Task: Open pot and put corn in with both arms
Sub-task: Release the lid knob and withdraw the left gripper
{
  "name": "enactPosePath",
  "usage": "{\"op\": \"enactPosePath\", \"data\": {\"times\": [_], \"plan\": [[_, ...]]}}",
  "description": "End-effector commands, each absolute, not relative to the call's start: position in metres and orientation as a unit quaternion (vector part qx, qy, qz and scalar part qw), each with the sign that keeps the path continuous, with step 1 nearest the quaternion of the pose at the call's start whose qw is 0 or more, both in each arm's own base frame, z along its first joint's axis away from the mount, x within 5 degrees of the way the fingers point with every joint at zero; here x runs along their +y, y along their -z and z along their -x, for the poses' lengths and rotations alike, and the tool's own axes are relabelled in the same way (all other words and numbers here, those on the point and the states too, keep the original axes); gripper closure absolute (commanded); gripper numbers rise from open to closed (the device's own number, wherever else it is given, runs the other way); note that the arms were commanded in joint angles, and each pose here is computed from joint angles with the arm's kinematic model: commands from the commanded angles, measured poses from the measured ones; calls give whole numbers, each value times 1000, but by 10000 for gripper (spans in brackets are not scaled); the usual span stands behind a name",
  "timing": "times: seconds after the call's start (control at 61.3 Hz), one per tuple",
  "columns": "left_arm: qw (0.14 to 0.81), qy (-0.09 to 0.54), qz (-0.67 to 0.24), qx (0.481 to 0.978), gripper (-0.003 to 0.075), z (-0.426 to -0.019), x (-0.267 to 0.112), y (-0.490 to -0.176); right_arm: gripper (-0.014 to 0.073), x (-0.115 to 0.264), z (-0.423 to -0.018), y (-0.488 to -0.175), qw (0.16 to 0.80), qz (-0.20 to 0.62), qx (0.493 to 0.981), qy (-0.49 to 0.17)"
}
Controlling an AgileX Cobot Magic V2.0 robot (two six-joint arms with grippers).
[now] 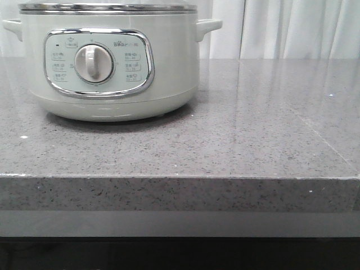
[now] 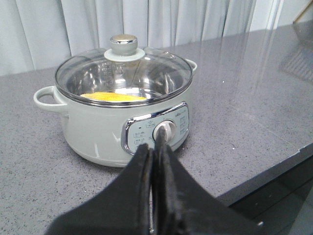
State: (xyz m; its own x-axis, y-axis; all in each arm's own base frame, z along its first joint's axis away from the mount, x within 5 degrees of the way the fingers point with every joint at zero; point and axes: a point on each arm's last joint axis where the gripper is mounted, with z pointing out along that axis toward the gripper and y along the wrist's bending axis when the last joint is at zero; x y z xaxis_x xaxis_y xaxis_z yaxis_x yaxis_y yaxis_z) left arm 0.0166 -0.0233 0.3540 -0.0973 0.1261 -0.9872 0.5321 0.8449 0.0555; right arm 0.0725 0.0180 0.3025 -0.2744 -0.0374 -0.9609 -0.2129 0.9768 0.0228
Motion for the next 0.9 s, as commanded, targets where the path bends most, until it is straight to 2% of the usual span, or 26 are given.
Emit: {"op": "enactPosePath", "data": {"times": [0.0,0.163,0.669,0.881], "plan": [[683,175,-206,679,738,-3,-17,-356,663,16,-74,-317,637,67,765,-69],[703,176,-203,658,738,12,-11,-341,663,16,-74,-317,637,67,765,-69],[699,176,-204,662,738,11,-12,-336,663,16,-74,-317,637,67,765,-69],[707,154,-205,659,738,10,-9,-336,663,16,-74,-317,637,67,765,-69]]}}
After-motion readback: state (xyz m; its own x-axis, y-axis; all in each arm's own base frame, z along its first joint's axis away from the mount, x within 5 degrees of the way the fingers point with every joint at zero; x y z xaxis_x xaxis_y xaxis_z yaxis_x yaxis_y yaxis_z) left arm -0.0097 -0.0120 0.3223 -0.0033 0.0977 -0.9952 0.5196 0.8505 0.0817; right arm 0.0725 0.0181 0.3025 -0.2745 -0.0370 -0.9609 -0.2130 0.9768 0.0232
